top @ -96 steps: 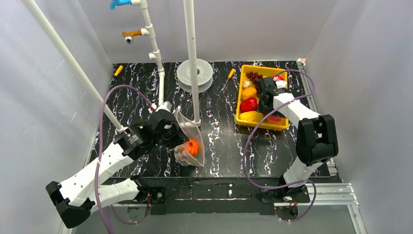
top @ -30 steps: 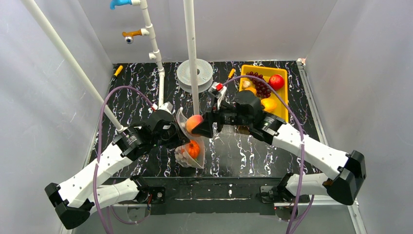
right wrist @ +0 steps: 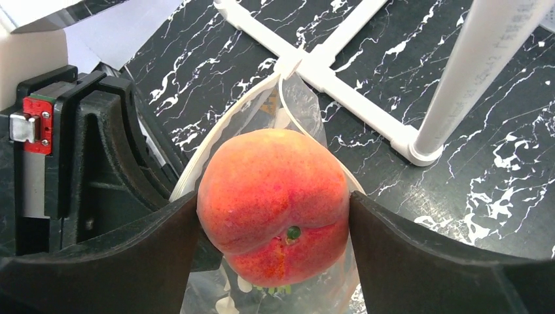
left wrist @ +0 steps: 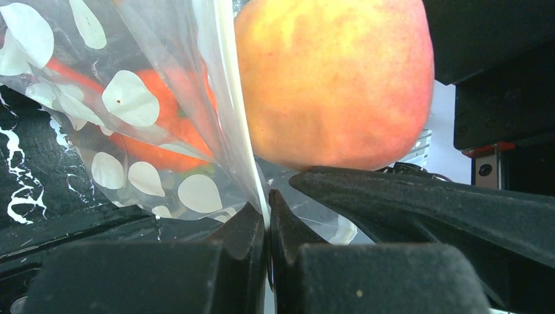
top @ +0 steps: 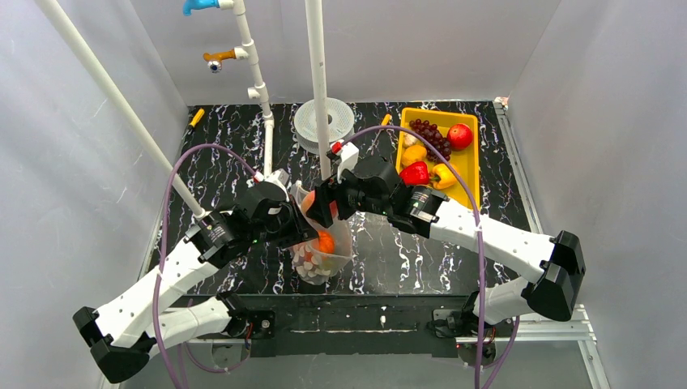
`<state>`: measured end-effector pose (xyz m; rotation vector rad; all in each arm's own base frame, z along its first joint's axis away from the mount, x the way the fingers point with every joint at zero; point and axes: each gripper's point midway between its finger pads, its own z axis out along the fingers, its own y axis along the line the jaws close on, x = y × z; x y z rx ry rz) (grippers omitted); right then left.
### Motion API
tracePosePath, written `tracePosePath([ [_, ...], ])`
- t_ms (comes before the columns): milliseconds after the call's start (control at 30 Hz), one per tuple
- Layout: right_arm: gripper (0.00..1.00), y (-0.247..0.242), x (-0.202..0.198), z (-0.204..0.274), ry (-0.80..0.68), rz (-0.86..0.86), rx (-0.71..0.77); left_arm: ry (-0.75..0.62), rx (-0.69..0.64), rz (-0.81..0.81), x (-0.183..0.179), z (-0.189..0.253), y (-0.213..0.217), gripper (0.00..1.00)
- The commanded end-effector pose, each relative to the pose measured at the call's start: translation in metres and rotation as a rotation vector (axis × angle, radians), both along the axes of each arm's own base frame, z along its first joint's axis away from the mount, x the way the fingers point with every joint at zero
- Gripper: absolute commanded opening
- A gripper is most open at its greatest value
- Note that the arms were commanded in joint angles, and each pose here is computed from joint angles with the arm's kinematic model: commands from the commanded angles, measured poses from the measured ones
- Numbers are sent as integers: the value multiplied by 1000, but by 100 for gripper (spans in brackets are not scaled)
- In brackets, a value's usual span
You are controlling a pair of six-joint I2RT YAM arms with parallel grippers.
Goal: Place the food in the zip-top bag and seal the zipper
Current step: Place the fake fruit in the zipper food storage bag, then adjust the zipper food storage bag at the center of the board.
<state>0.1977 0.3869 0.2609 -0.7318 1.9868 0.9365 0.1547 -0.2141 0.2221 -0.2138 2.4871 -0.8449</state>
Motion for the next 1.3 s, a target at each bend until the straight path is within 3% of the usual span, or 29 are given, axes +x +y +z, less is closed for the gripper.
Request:
tracePosePath([
  [0,88,10,0,36,-32,16,95,-35,-32,-19,-4,13,1,0],
  [167,98,4,-3,35,-36,17,87,-45,-39,-18,-2,15,0,0],
  [533,97,-40,4,40,-71,-120,23,-75,-46,1,-1,21,5,0],
  [767,75,-66,-16,9,5,-132,-9,-69,-45,-2,0,18,3,0],
  [1067,57,-62,-32,-34,131,-83,-84,-68,-57,-12,1,21,-1,0],
  [1267,25,-53,-30,-12,96,-57,-46,-73,-59,8,0,21,3,0],
])
